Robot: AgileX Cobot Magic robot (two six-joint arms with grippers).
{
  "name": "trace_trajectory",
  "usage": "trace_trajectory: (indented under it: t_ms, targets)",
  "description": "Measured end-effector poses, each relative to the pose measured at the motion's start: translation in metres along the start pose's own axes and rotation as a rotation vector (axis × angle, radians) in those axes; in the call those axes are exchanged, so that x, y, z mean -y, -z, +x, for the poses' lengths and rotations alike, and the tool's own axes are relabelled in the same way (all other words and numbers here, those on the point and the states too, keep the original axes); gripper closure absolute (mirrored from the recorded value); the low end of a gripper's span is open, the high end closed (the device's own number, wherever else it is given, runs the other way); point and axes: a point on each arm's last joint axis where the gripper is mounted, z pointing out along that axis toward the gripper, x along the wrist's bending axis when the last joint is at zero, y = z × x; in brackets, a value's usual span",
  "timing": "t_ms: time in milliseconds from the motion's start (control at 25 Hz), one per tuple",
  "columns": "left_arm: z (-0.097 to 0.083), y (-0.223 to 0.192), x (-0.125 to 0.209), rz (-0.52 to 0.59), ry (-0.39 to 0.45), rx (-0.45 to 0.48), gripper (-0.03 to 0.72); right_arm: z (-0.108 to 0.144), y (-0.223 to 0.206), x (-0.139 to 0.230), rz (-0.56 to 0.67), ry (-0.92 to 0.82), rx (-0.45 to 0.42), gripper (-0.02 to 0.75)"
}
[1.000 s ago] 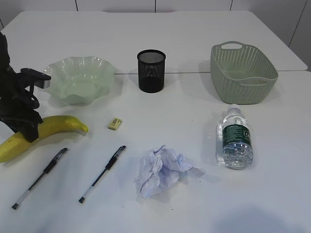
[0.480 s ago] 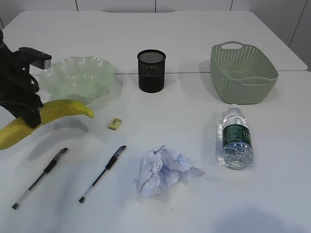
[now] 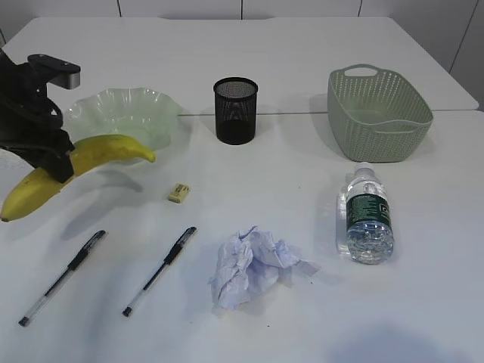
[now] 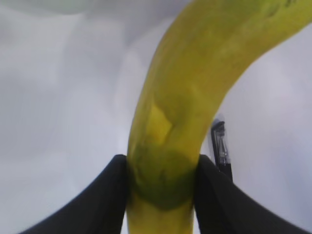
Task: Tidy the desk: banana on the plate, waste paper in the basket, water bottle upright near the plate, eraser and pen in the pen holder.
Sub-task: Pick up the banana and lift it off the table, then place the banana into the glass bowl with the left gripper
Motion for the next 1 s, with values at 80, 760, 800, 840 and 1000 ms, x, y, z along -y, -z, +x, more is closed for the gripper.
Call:
trace_trajectory:
  t_ms: [80,760,800,840,1000]
  targets:
    - [0.000,0.000,-0.002,-0.024,0.010,0.001,0.393,0.000,0.000,0.000,0.000,0.000,0.000,0.165]
    - [0.014,0.048,-0.059,-0.297,0.024,-0.060,0.393,0.000,0.000,0.000,0.000,0.002,0.000,0.165]
    - [0.015,0.045,-0.062,-0.294,0.028,-0.057,0.393,0.000,0.000,0.000,0.000,0.002,0.000,0.165]
    - [0.017,0.041,-0.065,-0.291,0.029,-0.056,0.393,0.000,0.000,0.000,0.000,0.002,0.000,0.165]
    - [0.021,0.027,-0.073,-0.278,0.033,-0.052,0.393,0.000,0.000,0.000,0.000,0.002,0.000,0.165]
